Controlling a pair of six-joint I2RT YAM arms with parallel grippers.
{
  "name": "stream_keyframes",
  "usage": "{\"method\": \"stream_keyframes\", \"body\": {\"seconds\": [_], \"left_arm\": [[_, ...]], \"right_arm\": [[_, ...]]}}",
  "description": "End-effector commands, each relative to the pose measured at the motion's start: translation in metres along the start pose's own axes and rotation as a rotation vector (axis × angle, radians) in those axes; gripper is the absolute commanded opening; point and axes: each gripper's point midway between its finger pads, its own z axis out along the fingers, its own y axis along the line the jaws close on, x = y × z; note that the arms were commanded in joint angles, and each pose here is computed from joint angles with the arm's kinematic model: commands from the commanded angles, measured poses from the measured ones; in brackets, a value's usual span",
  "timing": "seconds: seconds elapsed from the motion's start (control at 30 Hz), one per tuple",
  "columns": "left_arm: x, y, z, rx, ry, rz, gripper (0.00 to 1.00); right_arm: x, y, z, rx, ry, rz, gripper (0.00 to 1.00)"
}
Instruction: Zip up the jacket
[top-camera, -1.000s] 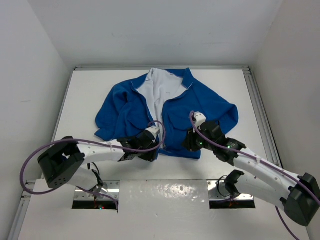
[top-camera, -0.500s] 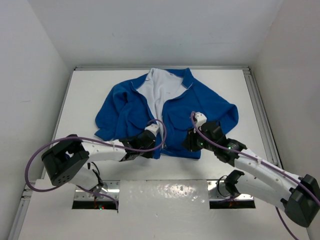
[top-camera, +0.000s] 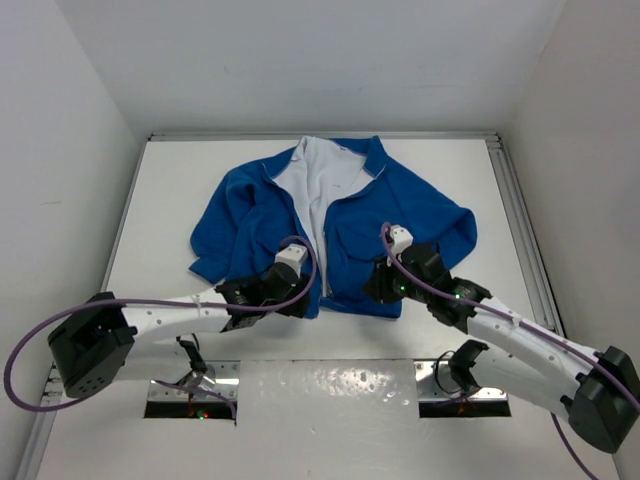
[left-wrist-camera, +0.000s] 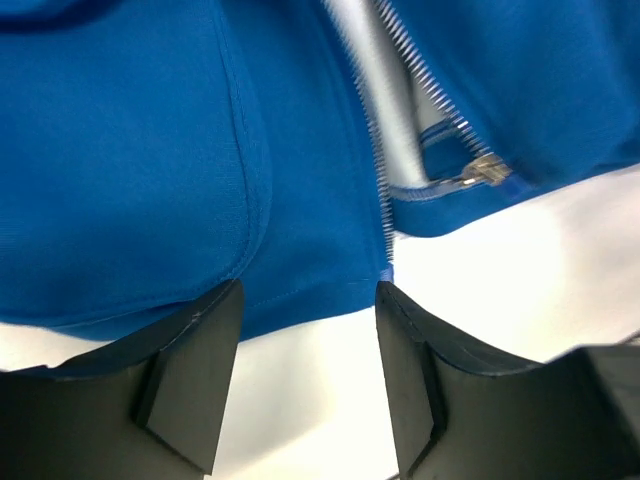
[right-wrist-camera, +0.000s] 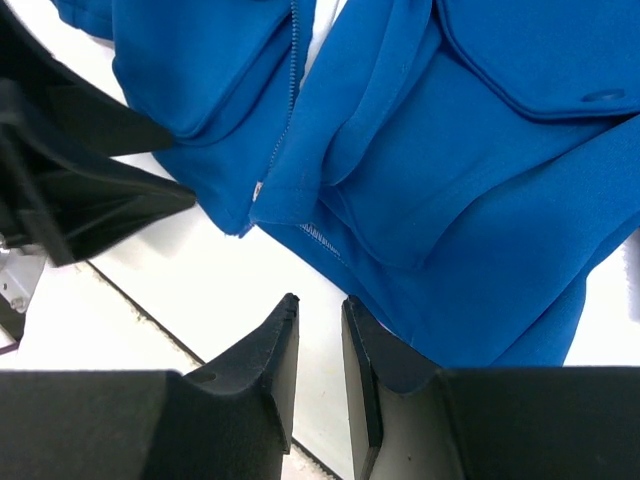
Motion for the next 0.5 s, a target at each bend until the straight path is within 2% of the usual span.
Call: {"method": "stream_keyframes", "body": {"seconds": [0.0,0.27,0.3,0.4,0.47], "left_arm": [[0.007,-0.008,0.011,0.019,0.029,0.043,0.54],[0.022,-0.002,0.036,-0.065,0.071,0.084,0.51],[0.033,0.002,0.039,-0.096,0.105,0.104,0.5],[0.048,0.008,0.045,-0.159,0.133,0.124,0.45],[0.056,0.016,0.048,-0.221,0.149,0.134,0.33]], "right_arm": [[-0.007,0.008,0.003,-0.039,-0.027,0.001,0.23],[-0.003,0.007,0.001,-0.037,-0.033,0.013,0.23],[-0.004,0.007,0.001,-0.04,-0.035,0.015,0.23],[-0.005,0.009,0.0,-0.045,-0.036,0.01,0.23],[-0.007,0.007,0.0,-0.037,-0.048,0.013,0.23]]}}
